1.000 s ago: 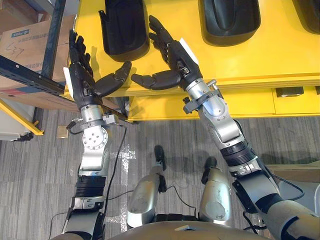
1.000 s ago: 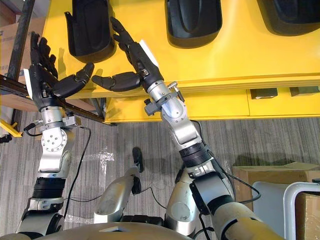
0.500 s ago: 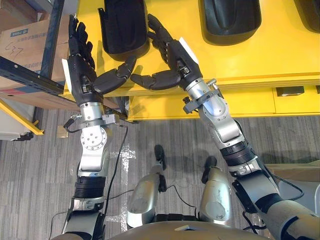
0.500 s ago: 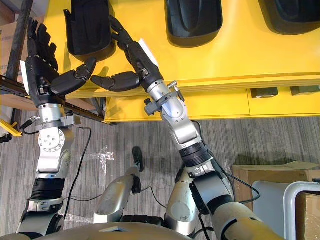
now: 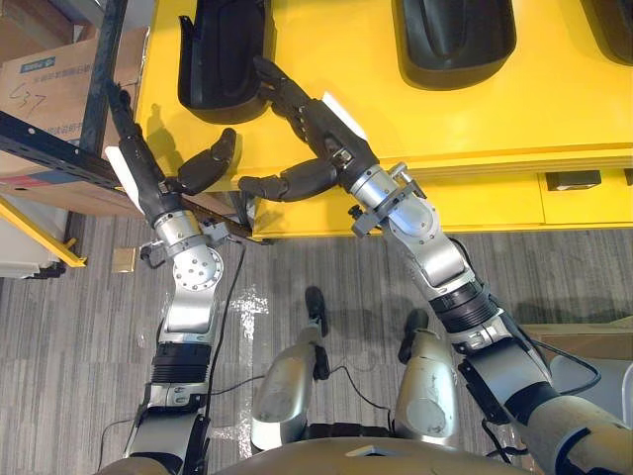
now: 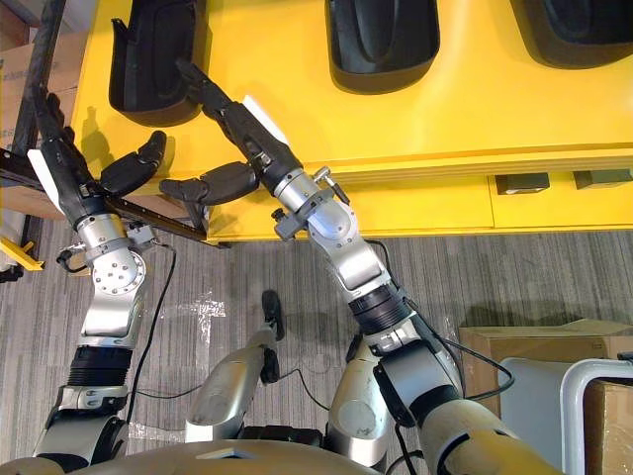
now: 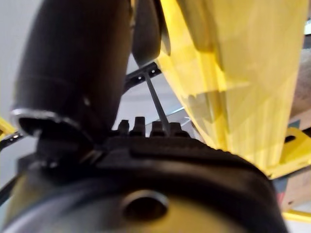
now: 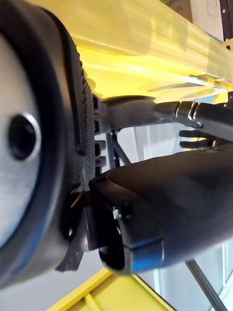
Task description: Walk over and take three plastic housings, then place them on the shelf
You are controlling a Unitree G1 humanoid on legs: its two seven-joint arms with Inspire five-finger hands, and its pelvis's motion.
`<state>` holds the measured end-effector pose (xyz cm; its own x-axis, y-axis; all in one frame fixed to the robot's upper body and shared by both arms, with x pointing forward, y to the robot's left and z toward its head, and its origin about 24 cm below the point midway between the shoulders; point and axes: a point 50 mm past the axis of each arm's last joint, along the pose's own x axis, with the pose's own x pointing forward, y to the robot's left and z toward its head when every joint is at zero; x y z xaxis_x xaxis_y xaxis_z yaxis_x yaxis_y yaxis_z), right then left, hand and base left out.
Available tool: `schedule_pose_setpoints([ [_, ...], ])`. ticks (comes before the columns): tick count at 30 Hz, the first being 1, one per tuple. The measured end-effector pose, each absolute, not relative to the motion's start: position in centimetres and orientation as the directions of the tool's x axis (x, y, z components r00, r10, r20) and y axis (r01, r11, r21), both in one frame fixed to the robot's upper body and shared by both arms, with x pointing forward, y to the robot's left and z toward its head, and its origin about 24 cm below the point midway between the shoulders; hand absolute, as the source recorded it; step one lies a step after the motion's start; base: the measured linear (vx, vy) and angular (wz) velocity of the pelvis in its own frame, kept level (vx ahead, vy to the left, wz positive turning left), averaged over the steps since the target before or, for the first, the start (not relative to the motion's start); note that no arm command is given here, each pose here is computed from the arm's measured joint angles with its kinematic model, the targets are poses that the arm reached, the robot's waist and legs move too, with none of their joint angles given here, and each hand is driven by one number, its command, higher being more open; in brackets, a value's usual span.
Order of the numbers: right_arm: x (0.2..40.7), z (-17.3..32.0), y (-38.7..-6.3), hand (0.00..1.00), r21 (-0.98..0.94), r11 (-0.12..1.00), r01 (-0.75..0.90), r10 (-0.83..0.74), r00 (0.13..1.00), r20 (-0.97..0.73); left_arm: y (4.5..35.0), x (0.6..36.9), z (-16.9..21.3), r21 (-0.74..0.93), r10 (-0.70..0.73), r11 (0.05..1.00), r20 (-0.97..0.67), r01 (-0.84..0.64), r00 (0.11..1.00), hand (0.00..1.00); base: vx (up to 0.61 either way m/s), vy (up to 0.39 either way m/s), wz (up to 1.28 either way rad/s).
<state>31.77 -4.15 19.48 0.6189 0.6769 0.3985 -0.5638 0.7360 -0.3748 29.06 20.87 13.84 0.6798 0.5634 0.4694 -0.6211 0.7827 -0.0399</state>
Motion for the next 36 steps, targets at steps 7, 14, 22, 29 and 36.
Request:
schedule_pose_setpoints([
  [7, 32.0, 19.8, -4.5, 1.00, -0.344, 0.790, -0.508, 0.613, 0.659, 0.436, 21.1, 30.4, 13.4, 0.038, 0.607, 0.735, 0.409, -0.677, 0.682, 1.00, 0.00, 0.000, -0.01],
  [14, 31.8, 22.1, -6.3, 1.00, -0.281, 0.870, -0.405, 0.491, 0.657, 0.572, 21.7, 30.9, 13.4, 0.029, 0.648, 0.699, 0.396, -0.714, 0.651, 1.00, 0.00, -0.012, -0.11],
  [22, 27.7, 24.2, -10.4, 1.00, -0.209, 0.931, -0.299, 0.346, 0.542, 0.766, 23.6, 30.6, 12.6, 0.028, 0.713, 0.635, 0.362, -0.772, 0.600, 1.00, 0.00, -0.053, -0.16],
  [29, 27.5, 20.8, -15.1, 1.00, -0.173, 0.971, -0.167, 0.241, 0.685, 0.688, 25.2, 30.3, 12.1, 0.058, 0.734, 0.603, 0.350, -0.796, 0.582, 1.00, -0.01, -0.044, -0.13],
  [36, 27.0, 20.4, -15.8, 1.00, -0.143, 0.976, -0.165, 0.218, 0.692, 0.688, 26.2, 30.2, 12.1, 0.068, 0.743, 0.589, 0.348, -0.806, 0.572, 1.00, 0.01, -0.068, -0.13],
])
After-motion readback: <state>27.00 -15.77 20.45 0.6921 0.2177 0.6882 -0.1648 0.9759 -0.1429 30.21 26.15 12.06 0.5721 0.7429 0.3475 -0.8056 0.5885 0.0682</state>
